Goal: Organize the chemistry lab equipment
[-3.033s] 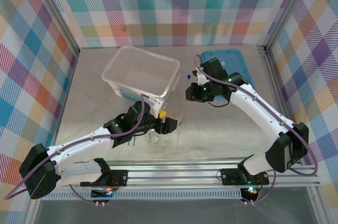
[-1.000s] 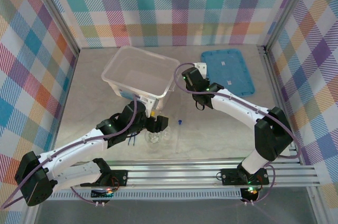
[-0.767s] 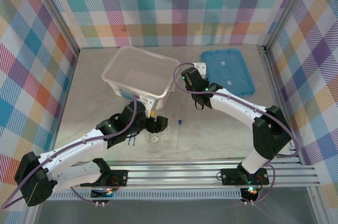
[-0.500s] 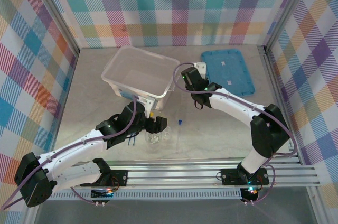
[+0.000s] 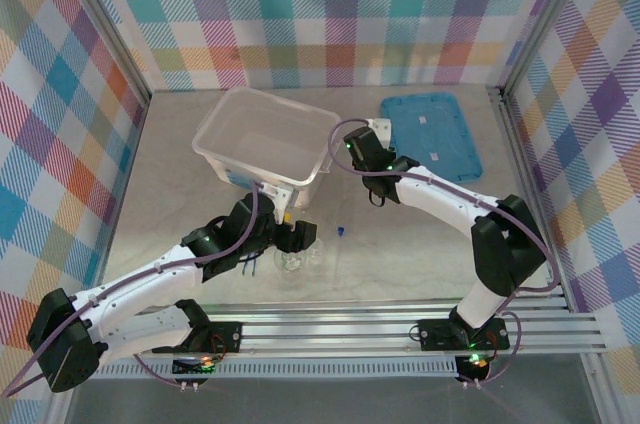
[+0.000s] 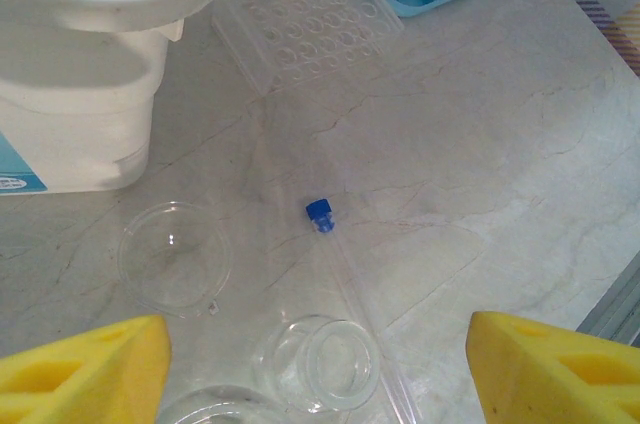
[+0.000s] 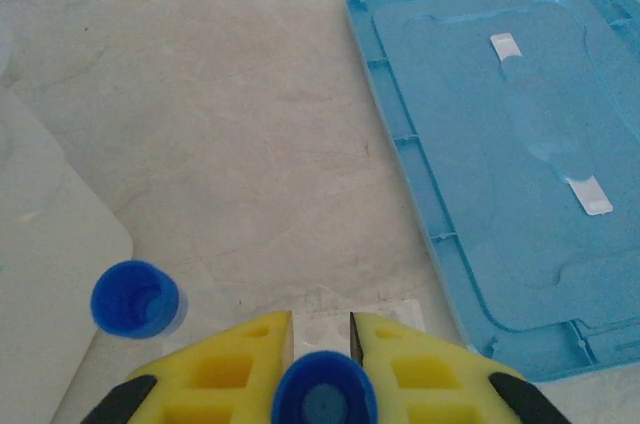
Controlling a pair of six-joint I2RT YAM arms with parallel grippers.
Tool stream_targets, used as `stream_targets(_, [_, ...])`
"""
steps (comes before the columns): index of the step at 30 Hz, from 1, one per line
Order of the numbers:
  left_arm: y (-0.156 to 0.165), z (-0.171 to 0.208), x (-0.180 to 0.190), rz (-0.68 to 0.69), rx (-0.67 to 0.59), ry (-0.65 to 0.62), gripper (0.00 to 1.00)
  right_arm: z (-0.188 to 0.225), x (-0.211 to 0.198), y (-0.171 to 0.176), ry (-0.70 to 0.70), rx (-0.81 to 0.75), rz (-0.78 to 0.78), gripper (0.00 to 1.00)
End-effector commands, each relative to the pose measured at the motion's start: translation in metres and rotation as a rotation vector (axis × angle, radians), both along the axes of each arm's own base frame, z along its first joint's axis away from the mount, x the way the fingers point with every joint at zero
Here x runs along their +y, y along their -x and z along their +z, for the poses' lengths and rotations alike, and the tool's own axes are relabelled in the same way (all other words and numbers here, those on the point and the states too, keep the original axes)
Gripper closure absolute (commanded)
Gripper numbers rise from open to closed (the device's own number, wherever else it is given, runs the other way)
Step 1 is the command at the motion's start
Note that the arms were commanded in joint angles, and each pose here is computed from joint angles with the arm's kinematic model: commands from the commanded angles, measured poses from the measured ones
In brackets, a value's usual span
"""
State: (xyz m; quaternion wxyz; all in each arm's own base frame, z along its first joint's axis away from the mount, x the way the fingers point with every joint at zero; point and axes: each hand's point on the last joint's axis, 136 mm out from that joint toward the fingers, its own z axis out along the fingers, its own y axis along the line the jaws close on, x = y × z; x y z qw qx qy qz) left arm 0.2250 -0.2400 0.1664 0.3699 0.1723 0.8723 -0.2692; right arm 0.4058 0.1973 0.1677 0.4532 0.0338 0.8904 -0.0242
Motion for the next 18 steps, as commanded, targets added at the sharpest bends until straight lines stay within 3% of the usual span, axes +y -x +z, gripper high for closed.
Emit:
stream_targets(1, [0.000,-0.002,0.003,0.013,0.011,0.013,0.23,-0.012,-0.006,-0.001,0.008,0.015,-0.027,0.81])
stream_targets(8, [0.001,-0.002,0.004,0.014,0.010,0.010,0.22,-0.012,-0.010,0.004,-0.001,0.010,-0.029,0.72])
stream_targets(18, [-0.003,0.000,0.000,0.000,0.007,0.003,0.23,0.022,-0.015,0.016,-0.032,-0.040,-0.011,0.68])
